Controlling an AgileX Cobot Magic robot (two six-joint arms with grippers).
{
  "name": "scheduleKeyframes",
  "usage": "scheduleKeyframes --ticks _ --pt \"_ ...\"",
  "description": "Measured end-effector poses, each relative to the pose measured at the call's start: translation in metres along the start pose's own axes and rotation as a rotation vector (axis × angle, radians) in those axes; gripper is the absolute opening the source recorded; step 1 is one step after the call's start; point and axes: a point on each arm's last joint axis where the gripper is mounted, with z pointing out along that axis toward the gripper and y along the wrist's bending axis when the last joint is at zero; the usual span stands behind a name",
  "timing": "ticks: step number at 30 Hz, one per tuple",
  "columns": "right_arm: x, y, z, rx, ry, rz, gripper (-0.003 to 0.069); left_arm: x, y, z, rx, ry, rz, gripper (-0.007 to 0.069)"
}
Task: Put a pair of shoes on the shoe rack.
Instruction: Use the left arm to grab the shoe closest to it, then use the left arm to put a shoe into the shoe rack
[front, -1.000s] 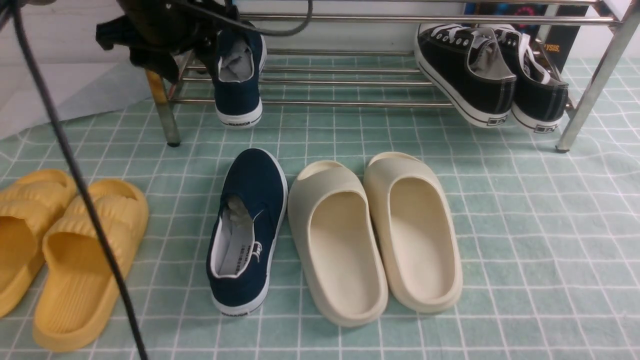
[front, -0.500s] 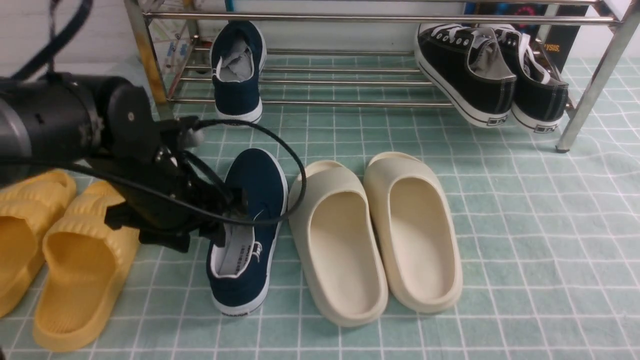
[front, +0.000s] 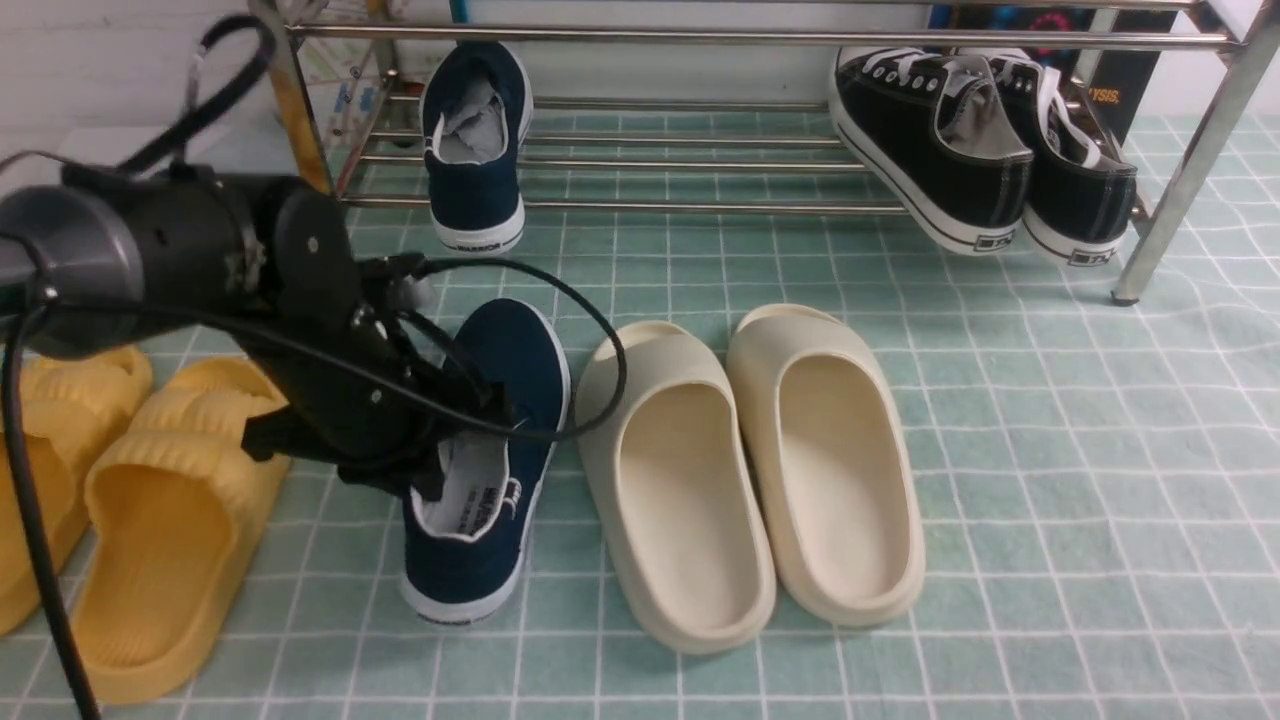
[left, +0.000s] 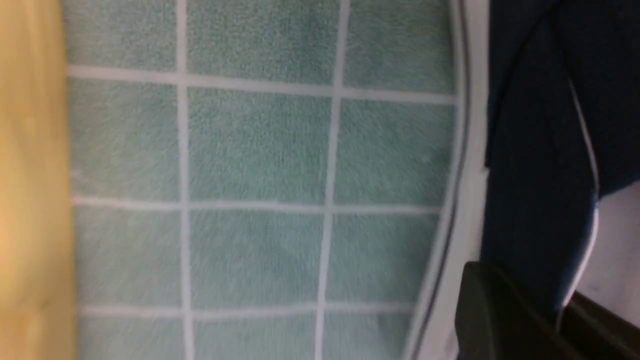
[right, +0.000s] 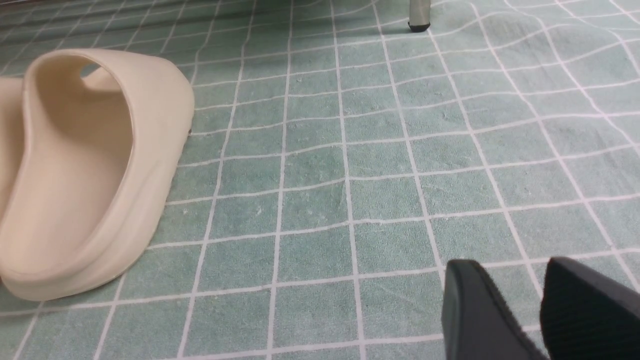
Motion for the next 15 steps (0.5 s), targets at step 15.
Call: scheduleKeyframes --ticks 15 --pt "0.000 0.000 0.000 0.000 0.000 0.000 0.0238 -0.063 -0.041 -0.047 0.163 -0.108 0.057 -0.0002"
